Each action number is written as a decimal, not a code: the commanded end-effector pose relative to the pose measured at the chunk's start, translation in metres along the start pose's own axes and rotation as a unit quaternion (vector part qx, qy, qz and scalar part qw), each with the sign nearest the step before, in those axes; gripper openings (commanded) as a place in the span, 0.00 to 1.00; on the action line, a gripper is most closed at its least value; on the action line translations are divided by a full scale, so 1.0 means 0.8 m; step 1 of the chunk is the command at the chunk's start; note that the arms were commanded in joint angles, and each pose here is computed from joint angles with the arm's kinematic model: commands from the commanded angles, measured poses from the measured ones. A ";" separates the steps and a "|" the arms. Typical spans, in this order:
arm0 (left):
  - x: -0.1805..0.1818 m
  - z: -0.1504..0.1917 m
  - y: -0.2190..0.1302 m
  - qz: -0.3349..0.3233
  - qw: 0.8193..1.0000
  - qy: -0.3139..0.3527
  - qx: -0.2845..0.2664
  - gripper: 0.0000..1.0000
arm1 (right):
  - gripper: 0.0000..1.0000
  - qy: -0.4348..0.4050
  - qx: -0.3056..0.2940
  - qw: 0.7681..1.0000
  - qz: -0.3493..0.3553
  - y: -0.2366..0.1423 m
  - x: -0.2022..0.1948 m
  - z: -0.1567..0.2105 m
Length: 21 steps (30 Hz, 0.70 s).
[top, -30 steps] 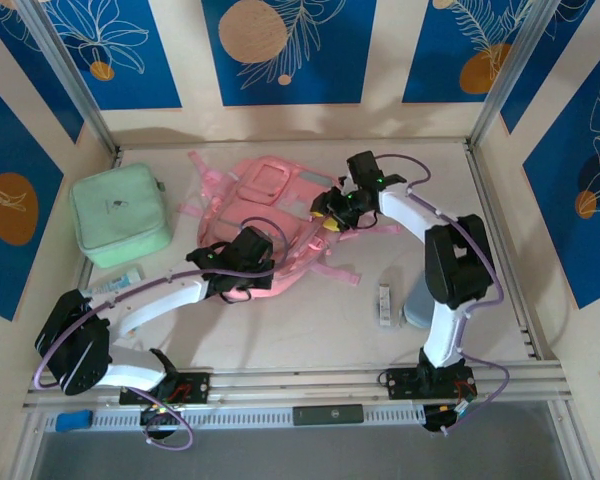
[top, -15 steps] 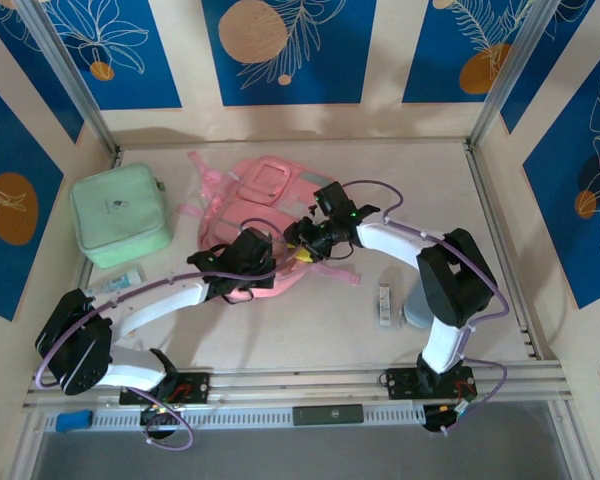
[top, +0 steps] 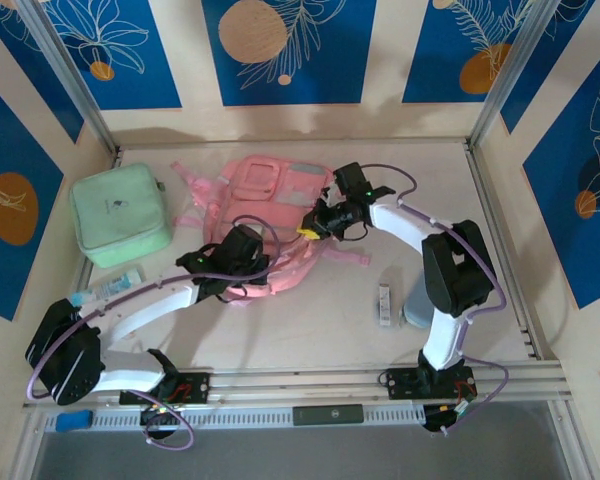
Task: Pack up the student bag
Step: Unzip the student bag at the center of the table.
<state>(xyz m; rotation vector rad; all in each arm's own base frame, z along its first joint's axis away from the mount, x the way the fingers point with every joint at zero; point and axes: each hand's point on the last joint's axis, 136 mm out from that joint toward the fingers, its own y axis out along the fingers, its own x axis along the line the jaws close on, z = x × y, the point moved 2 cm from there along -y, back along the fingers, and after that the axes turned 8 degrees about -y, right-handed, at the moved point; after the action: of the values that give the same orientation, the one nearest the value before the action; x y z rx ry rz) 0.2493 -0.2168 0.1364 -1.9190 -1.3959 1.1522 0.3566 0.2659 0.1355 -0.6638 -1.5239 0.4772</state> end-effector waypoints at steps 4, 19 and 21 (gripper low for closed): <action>0.019 0.026 -0.005 -0.013 0.998 0.000 0.057 0.00 | 0.09 -0.038 -0.053 0.998 0.022 -0.028 0.002 -0.046; -0.034 0.004 0.012 0.065 0.997 -0.028 0.039 0.00 | 0.56 0.091 -0.040 0.995 -0.013 0.028 0.027 0.065; -0.034 0.004 0.012 0.065 0.997 -0.029 0.037 0.00 | 0.53 0.079 -0.058 0.995 -0.001 0.039 0.033 0.058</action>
<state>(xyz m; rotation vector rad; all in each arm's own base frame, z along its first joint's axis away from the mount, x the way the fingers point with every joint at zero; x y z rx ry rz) 0.2483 -0.2292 0.1225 -1.8915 -1.3161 1.2836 0.2957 0.3003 0.1247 -0.7124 -1.4025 0.4169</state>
